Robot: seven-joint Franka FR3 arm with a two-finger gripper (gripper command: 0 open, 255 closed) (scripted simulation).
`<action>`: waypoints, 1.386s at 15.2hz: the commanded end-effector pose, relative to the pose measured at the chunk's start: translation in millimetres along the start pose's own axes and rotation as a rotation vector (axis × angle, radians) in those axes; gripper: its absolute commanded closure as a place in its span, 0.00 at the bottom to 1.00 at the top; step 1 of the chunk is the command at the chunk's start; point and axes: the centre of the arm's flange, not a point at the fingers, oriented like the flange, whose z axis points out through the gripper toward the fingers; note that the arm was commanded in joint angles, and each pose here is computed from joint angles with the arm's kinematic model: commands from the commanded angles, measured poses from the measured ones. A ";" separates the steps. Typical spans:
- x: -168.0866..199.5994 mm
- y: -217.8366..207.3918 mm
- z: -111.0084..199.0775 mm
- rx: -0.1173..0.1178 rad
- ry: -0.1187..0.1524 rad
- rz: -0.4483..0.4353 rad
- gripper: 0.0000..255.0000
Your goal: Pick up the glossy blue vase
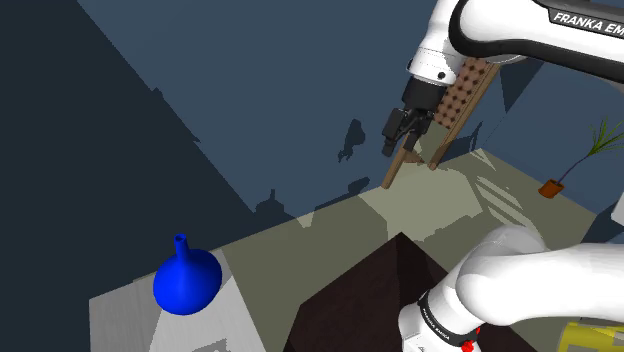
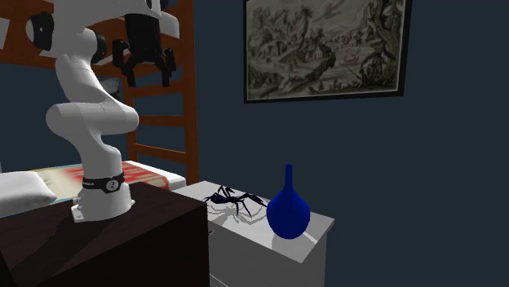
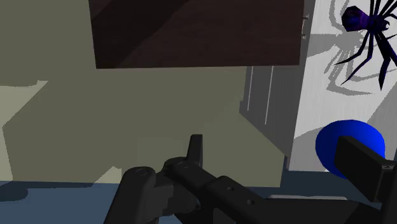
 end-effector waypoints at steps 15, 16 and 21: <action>70.7 -148.5 90.8 -0.038 0.026 0.003 0.00; 75.9 -159.0 97.4 -0.040 0.028 0.003 0.00; 101.9 -211.0 130.8 -0.054 0.037 0.004 0.00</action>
